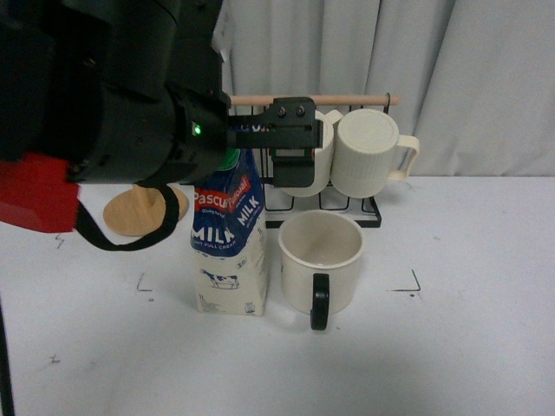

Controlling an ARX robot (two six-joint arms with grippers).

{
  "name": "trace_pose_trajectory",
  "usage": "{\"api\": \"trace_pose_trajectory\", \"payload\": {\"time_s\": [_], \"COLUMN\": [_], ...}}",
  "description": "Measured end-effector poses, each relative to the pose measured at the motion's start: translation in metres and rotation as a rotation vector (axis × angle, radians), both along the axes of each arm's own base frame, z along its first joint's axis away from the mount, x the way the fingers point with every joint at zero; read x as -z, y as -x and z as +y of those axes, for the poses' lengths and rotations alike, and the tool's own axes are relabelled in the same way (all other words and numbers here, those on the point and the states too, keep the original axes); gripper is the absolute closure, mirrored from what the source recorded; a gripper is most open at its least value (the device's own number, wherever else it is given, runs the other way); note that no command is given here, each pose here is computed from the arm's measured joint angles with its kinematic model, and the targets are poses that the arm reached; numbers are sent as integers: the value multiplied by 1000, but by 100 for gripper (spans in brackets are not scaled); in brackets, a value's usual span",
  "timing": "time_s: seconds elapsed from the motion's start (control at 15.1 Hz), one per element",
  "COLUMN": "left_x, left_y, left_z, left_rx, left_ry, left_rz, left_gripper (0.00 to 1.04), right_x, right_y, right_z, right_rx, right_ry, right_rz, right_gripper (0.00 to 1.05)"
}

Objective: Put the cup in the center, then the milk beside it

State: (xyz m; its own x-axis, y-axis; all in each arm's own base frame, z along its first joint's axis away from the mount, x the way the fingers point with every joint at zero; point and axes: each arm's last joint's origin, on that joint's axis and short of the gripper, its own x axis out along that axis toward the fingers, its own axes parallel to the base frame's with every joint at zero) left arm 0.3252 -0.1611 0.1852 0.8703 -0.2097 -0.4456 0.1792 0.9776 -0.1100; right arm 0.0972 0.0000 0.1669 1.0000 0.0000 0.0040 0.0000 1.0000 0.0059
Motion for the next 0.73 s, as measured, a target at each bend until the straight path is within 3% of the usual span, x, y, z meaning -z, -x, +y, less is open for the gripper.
{"api": "trace_pose_trajectory", "payload": {"time_s": [0.27, 0.46, 0.6, 0.73], "left_x": [-50, -68, -66, -49], "left_y": [43, 77, 108, 131], "left_z": [12, 36, 81, 110], "left_rx": [17, -1, -199, -241], "left_ry": [195, 223, 68, -14], "left_rz": [-134, -250, -460, -486], "left_gripper": [7, 9, 32, 56], "right_x": [0, 0, 0, 0], "right_y": [0, 0, 0, 0], "right_z": [0, 0, 0, 0], "right_rx": [0, 0, 0, 0], "right_ry": [0, 0, 0, 0], "right_rz": [0, 0, 0, -1], "right_gripper": [6, 6, 6, 6]}}
